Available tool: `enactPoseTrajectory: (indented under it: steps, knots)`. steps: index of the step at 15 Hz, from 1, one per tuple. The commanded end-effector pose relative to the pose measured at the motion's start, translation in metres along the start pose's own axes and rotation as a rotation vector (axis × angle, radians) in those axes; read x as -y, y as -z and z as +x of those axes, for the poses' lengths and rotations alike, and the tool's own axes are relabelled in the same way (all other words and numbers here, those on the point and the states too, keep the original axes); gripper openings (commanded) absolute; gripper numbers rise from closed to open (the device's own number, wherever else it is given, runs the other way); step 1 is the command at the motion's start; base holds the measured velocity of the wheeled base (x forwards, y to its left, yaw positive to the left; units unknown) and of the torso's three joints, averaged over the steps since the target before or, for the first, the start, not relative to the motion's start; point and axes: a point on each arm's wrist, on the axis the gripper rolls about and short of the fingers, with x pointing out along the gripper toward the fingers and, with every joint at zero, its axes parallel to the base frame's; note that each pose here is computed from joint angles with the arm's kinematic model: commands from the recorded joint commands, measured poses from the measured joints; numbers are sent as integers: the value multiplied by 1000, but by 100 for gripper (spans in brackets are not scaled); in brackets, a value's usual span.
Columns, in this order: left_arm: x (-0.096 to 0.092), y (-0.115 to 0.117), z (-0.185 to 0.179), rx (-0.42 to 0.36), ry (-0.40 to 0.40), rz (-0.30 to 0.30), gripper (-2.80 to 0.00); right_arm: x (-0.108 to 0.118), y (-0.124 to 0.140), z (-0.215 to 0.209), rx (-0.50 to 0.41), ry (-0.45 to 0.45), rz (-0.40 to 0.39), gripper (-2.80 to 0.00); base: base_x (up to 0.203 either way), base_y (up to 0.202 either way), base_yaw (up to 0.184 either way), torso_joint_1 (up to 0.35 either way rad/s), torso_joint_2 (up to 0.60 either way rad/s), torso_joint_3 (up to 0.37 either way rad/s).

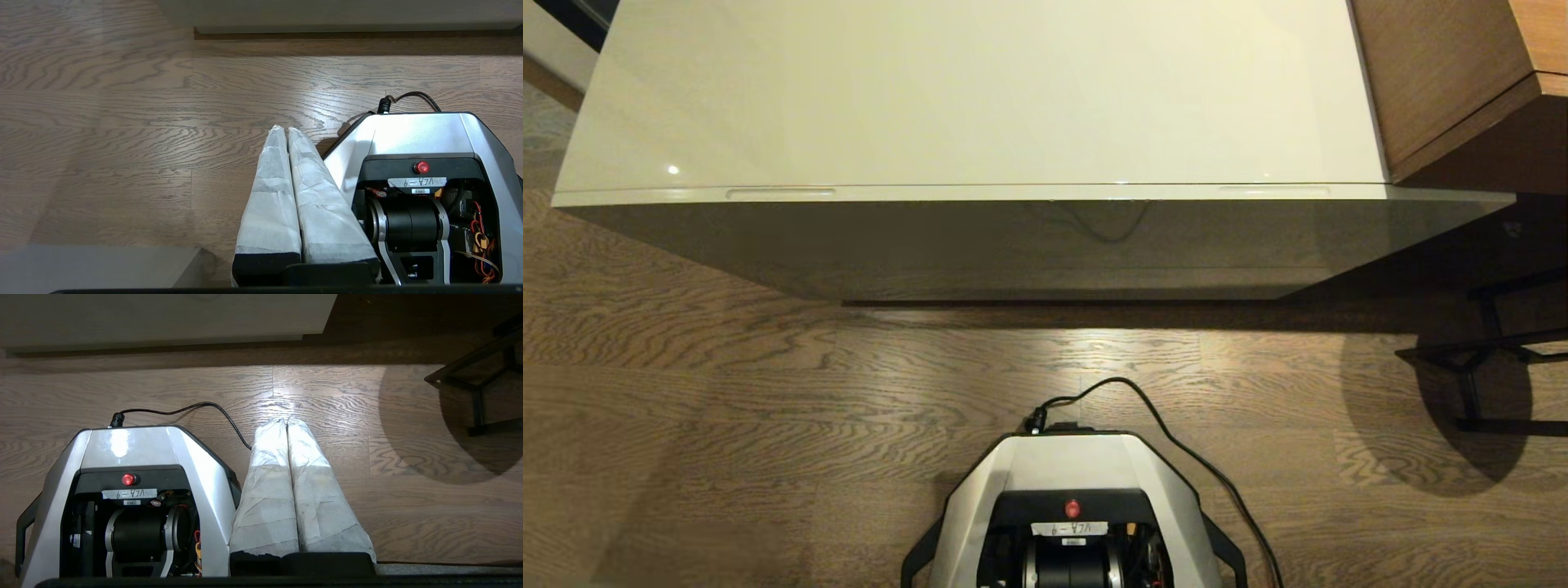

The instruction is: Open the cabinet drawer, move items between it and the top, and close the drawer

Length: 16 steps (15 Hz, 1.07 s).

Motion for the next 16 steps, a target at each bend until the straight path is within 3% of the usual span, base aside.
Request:
enactPoseTrajectory:
  steps: [1,16]
  knots:
    - [0,0,0,-2,-4,0,-280,0,0,0,-2,-1,-1,-280,0,0,0,0,0,0]
    - [0,0,0,-2,-2,0,-280,0,0,0,-2,1,0,-280,0,0,0,0,0,0]
